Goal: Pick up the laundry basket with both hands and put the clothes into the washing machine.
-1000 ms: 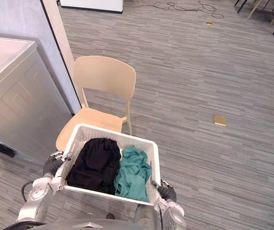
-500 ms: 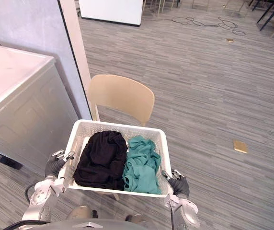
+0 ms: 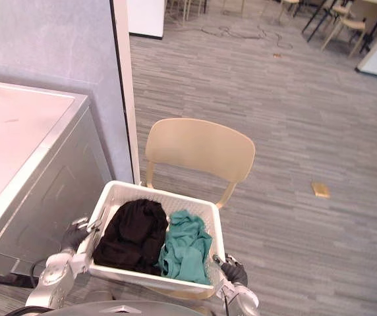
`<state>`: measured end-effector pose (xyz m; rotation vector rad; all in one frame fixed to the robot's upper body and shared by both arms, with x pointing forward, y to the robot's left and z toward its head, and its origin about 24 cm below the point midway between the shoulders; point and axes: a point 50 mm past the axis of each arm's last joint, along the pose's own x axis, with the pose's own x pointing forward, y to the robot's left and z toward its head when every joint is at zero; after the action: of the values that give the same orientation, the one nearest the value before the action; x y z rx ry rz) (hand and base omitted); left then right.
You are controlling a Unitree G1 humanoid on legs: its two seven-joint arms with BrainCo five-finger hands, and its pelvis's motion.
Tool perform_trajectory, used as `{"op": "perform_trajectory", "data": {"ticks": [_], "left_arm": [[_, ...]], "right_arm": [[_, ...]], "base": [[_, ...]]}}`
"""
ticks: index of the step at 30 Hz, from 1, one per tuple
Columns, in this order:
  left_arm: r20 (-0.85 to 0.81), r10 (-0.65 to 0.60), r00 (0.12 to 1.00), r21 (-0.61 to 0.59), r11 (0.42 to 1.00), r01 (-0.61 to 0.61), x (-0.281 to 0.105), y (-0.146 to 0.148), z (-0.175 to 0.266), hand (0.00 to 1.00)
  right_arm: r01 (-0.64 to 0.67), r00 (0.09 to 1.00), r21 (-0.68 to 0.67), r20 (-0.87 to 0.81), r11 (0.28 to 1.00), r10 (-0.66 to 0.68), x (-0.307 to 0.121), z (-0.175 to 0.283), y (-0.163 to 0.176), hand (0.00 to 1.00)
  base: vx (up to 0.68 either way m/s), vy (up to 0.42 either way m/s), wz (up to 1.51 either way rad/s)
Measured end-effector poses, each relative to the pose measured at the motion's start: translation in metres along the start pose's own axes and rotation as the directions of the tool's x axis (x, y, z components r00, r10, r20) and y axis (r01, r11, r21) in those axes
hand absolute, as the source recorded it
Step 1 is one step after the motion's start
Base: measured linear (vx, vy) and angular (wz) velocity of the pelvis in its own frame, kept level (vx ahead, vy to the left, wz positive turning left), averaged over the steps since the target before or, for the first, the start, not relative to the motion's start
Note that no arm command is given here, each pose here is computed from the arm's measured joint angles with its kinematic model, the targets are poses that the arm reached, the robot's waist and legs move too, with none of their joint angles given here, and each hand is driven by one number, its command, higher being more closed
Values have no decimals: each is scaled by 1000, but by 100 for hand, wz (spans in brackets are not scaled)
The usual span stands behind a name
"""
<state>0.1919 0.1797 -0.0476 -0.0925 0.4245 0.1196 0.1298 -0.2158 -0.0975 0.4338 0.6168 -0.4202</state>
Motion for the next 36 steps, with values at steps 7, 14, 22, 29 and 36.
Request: {"op": "perform_trajectory", "data": {"ticks": [7, 14, 22, 29, 36], "left_arm": [[102, -24, 995, 44, 999, 19, 11, -1, 29, 100], [200, -112, 973, 59, 993, 102, 27, -33, 61, 100], [408, -105, 907, 4, 994, 113, 43, -58, 123, 100], [529, -8, 849, -74, 996, 56, 64, -66, 187, 100], [536, 97, 839, -113, 993, -43, 88, -60, 232, 100]], "right_arm": [[-33, 999, 1, -4, 999, 33, 3, 0, 9, 100], [-34, 998, -38, 53, 999, 36, 10, 21, 5, 100], [-97, 929, -127, 345, 987, 136, 33, 119, 46, 100], [-145, 794, -169, 568, 975, 217, 45, 232, 116, 100], [-154, 721, -251, 633, 956, 282, 37, 305, 179, 100]], "base": [[-21, 157, -62], [-83, -148, -8], [-146, -94, 3], [-83, 3, -4], [-79, 16, -1]]}}
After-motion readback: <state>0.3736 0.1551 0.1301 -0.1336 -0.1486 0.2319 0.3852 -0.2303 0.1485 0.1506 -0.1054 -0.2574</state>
